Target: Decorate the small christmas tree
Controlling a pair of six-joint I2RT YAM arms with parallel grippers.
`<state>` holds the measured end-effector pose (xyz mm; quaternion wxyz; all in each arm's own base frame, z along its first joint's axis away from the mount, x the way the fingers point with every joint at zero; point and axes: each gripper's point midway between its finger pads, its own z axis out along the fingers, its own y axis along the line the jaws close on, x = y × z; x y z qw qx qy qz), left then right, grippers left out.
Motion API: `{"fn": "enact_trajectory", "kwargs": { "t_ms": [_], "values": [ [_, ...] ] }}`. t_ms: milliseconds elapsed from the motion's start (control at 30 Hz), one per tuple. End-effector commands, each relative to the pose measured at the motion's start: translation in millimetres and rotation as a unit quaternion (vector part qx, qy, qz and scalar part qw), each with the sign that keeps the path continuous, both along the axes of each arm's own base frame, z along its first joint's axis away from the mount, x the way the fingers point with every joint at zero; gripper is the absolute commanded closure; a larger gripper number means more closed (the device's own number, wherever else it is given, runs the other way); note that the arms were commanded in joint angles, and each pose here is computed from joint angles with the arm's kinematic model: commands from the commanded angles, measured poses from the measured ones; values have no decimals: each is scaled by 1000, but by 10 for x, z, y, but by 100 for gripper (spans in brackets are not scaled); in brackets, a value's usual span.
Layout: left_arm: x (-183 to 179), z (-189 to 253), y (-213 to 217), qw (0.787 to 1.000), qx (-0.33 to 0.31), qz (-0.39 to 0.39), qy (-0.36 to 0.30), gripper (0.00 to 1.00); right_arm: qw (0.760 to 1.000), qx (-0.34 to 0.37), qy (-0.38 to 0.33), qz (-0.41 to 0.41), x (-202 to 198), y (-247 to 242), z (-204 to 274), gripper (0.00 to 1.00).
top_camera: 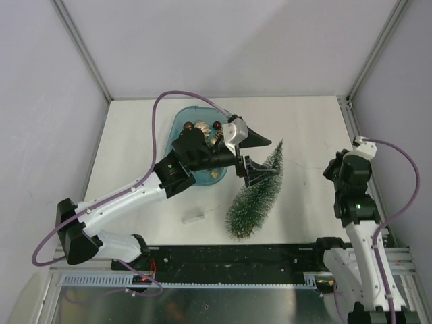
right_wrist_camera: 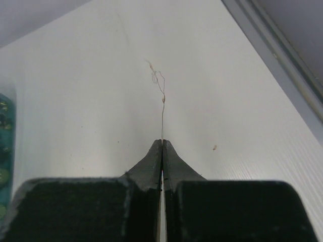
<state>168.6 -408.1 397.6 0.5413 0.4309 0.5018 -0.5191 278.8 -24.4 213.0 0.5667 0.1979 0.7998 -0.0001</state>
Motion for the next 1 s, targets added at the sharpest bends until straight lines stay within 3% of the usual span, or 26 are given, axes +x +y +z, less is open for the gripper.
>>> {"fn": "enact_trajectory", "kwargs": {
  "t_ms": [0, 133, 200, 433, 567, 733, 967],
  "values": [
    [62, 205, -57, 999, -26, 17, -24, 2, 999, -2, -40, -19, -332, -70, 256, 100],
    [126, 133, -109, 999, -21, 27, -15, 5, 995, 11, -96, 25, -590, 127, 491, 100],
    [157, 122, -127, 999, -20, 32, -13, 11, 992, 25, -115, 52, -671, 256, 579, 100],
    [325, 183, -115, 996, -34, 76, -24, 72, 982, 61, -128, 123, -816, 553, 690, 100],
    [487, 311, 10, 989, -47, 125, -60, 96, 981, 59, -136, 124, -838, 543, 766, 100],
    [653, 429, 227, 980, -55, 166, -98, 100, 984, 36, -137, 103, -792, 449, 839, 100],
    [855, 288, 537, 970, -49, 222, -88, 100, 992, -6, -109, 58, -675, 272, 820, 100]
  ]
}}
